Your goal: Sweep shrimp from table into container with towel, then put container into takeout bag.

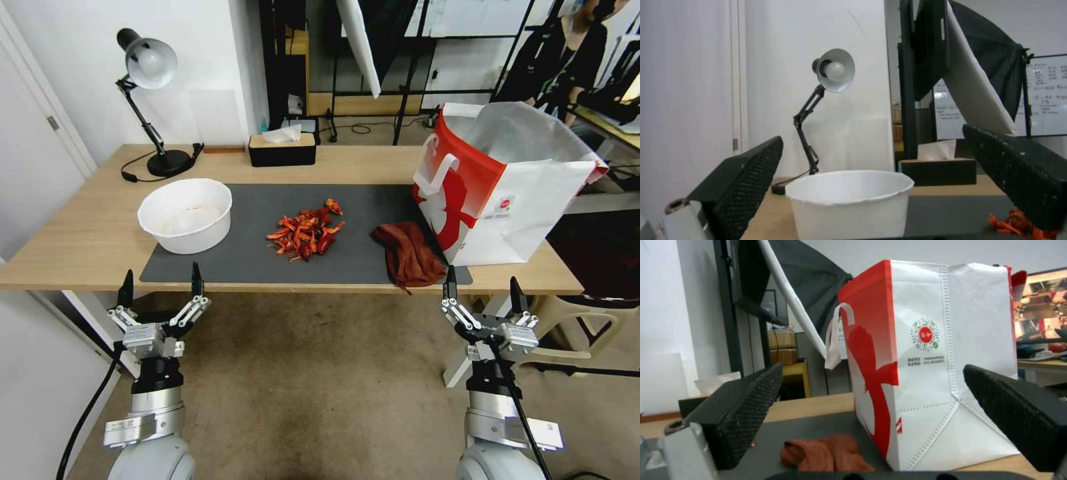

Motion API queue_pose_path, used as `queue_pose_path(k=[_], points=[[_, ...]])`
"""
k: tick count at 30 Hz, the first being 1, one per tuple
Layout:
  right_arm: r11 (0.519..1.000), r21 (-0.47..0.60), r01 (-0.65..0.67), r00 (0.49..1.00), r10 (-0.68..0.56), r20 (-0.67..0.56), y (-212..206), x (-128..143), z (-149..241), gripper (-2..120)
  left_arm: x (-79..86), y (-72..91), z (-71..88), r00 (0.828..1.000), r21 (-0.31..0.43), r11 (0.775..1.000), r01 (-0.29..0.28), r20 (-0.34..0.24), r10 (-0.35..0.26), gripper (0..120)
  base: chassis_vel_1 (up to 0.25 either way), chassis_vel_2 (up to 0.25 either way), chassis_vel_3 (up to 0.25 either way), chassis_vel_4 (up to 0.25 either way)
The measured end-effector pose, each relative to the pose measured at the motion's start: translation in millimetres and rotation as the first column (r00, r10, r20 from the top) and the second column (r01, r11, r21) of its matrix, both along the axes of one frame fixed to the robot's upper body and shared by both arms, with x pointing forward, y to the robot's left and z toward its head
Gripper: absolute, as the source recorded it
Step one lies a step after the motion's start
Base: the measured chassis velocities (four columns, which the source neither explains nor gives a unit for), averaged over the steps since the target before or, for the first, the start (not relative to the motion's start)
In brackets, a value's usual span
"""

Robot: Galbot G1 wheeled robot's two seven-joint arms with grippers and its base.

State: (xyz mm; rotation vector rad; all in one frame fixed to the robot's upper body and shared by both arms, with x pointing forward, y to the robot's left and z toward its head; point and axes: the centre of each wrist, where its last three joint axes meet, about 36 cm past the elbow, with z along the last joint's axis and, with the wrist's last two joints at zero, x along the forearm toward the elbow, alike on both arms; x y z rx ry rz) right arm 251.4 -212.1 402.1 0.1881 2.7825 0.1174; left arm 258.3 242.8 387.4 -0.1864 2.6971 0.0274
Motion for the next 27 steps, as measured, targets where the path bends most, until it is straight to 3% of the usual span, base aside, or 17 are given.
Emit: queue_pose_path(k=[12, 17, 24, 27], points=[[1.0, -0.006, -0.012, 1.0, 0.012, -0.022, 3, -4, -1, 100, 6.0, 6.2, -1.2, 1.0, 0.023, 1.0, 0.008, 0.001, -0.008, 100, 0.0, 0.0, 0.0, 0.0], [1.0, -0.007, -0.02, 0.999, 0.02, -0.027, 5, -7, -1, 100, 17.6, 21.2, 3.8, 1.0, 0.029, 0.999, 0.014, 0.006, -0.015, 100, 0.0, 0.0, 0.0, 0.0], [1.0, -0.01, -0.029, 0.999, 0.029, -0.019, 8, -9, -2, 100, 31.4, 40.4, 12.6, 0.998, 0.032, 0.998, 0.048, -0.032, -0.047, 100, 0.0, 0.0, 0.0, 0.0], [0.999, -0.014, -0.033, 0.999, 0.032, -0.012, 10, -10, -3, 100, 49.3, 57.9, 24.1, 0.994, 0.027, 0.996, 0.081, -0.071, -0.079, 100, 0.0, 0.0, 0.0, 0.0]])
